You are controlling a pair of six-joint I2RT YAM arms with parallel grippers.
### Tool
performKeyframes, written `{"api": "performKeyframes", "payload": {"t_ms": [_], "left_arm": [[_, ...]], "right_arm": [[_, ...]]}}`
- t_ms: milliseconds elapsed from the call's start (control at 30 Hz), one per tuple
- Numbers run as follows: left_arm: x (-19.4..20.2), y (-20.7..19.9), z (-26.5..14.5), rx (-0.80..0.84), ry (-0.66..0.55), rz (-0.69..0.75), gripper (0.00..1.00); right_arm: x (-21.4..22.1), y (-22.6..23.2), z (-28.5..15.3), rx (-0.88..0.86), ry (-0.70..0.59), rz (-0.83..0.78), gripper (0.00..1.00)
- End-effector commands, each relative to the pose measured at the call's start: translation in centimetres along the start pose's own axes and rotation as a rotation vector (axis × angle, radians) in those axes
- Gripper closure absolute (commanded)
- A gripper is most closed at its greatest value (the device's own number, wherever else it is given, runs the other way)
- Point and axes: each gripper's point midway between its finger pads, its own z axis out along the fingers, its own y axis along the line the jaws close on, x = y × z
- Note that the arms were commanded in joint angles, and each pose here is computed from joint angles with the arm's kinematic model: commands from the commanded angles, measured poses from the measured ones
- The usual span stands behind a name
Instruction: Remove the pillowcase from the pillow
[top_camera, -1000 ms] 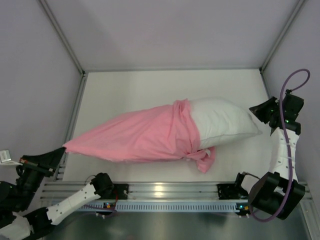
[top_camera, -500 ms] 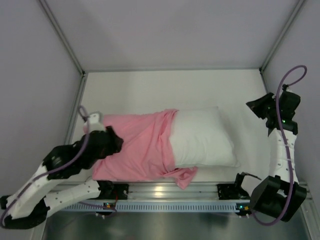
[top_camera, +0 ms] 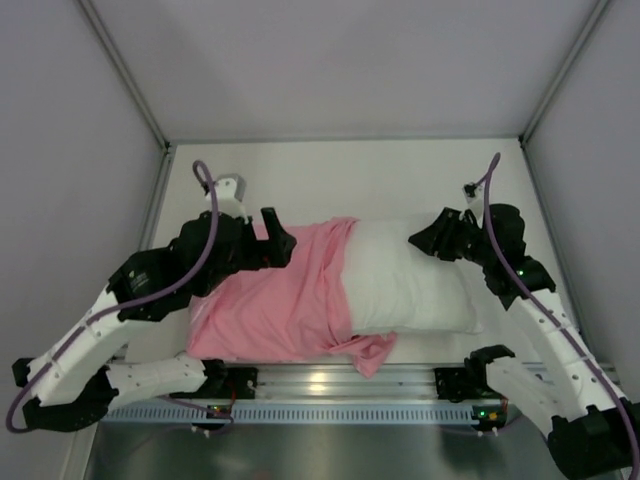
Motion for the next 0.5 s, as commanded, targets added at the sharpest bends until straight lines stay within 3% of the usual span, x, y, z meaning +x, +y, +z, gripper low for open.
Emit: {"api": "performKeyframes", "payload": {"t_ms": [0, 167, 267, 467], "left_arm": [[-0.9, -5.4, 4.9, 0.058, 0.039, 0.125, 0.01], [0.2, -9.2, 12.4, -0.011, 0.135, 0.274, 0.01], [-0.4, -10.2, 15.0, -0.04, 0.123, 0.347, 0.01], [2.7, -8.1, 21.7, -0.189, 0.234, 0.446, 0.01]], "right_arm": [[1.8, 1.6, 0.1, -0.047, 0.036, -0.062, 0.59], [4.3, 0.8, 0.7, -0.019, 0.08, -0.057, 0.52], [4.4, 0.8, 0.5, -0.018, 0.075, -0.055, 0.5], [5.2, 1.5, 0.0, -0.041, 0.106, -0.058, 0.47]]}}
